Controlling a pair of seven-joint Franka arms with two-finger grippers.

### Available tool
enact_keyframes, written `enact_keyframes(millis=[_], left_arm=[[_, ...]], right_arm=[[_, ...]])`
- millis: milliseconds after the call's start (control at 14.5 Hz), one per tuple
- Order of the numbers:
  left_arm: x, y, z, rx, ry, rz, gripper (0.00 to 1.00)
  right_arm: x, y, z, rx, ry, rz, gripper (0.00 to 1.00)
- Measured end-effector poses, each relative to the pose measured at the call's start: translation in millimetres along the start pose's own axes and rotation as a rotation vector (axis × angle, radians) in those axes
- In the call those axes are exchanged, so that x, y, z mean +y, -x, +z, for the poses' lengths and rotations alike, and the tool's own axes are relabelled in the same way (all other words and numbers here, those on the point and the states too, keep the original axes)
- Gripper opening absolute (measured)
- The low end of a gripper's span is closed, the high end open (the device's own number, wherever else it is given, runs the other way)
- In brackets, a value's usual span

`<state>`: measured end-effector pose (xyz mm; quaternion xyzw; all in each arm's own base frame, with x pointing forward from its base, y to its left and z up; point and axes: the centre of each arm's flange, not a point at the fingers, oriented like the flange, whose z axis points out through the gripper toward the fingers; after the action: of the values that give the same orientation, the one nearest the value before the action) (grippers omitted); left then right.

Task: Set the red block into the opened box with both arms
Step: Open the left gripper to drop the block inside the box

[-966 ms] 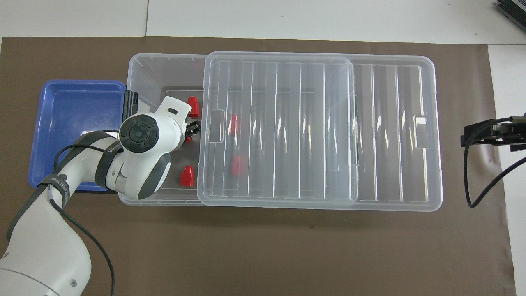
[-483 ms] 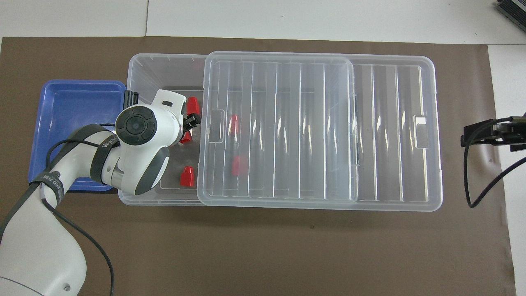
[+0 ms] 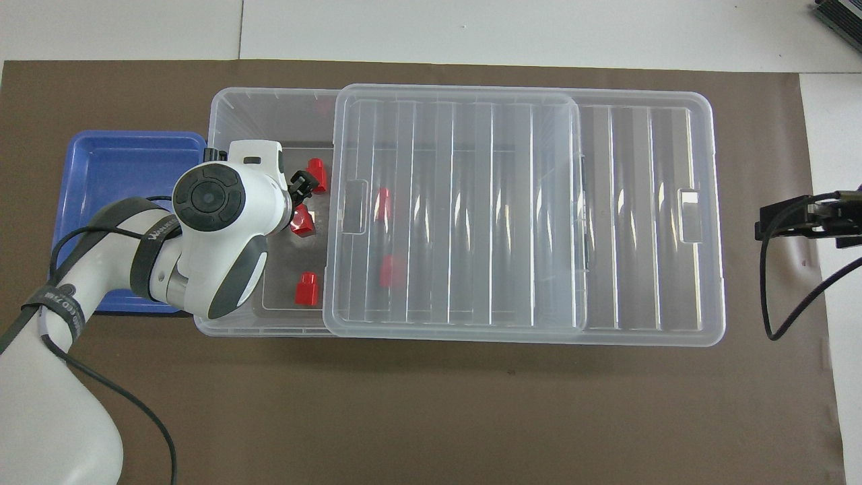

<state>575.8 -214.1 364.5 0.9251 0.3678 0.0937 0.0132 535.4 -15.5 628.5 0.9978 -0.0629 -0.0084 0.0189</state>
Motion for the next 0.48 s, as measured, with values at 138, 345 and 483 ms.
enact_keyframes(millis=[138, 345, 483], left_arm=[[-4.5, -5.0, -17.8, 0.005, -0.004, -0.090, 1.00], [-8.3, -9.1, -34.5, 0.012, -0.001, -0.187, 1.00], [-10.0, -10.5, -43.1, 0.014, 0.000, -0.245, 1.00]], right_arm=[[0.0, 0.0, 0.0, 0.000, 0.000, 0.000, 1.00], [0.4, 0.0, 0.0, 0.000, 0.000, 0.001, 1.00], [0.8, -0.1, 0.1, 0.000, 0.000, 0.002, 1.00]])
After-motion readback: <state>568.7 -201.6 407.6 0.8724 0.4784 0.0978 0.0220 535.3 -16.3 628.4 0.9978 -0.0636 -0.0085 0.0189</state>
